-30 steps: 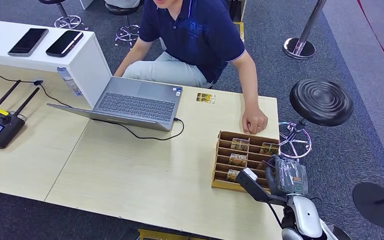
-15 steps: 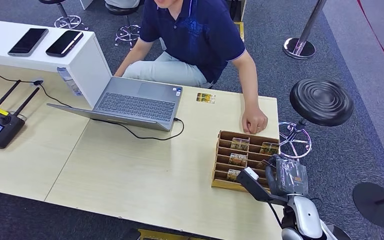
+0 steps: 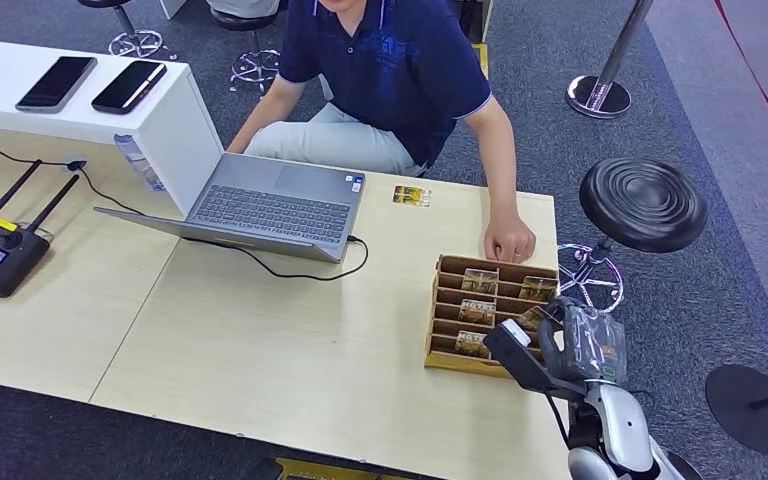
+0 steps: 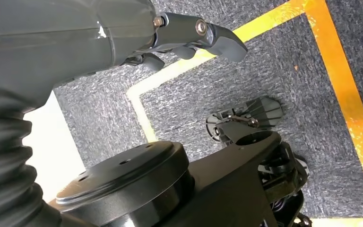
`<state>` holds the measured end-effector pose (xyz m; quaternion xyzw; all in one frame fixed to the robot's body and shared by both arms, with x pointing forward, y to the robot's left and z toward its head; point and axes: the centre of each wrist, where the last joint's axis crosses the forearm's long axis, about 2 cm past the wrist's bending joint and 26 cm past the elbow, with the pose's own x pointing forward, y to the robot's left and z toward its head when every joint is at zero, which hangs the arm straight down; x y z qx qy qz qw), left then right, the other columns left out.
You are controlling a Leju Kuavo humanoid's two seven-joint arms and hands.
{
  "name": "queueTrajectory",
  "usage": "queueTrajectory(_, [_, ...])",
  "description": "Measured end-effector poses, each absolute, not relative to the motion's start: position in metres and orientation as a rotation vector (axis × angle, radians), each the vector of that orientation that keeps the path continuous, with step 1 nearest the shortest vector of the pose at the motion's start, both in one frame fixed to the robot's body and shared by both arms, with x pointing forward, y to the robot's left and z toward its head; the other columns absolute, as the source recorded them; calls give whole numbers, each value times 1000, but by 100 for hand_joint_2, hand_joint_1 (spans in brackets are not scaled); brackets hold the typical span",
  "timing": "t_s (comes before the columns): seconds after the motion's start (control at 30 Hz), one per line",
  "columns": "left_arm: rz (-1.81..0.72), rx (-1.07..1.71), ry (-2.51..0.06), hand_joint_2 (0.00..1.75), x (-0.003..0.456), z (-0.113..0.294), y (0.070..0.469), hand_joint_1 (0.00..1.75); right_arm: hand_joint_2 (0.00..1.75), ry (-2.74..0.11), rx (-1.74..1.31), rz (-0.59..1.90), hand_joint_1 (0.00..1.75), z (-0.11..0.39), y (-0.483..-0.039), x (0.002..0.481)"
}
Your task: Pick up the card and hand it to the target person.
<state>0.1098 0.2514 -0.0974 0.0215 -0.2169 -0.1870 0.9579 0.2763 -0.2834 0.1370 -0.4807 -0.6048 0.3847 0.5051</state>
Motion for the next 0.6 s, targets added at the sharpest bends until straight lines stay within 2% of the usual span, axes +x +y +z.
queueTrajectory(0.27, [-522, 42, -509, 175, 109, -97, 248, 0, 175, -1544, -1133, 804, 175, 170, -291, 286])
queueTrajectory(0.6, [-572, -5, -483, 175, 98, -100, 247, 0, 175, -1631, -1137, 731, 175, 201, -301, 294])
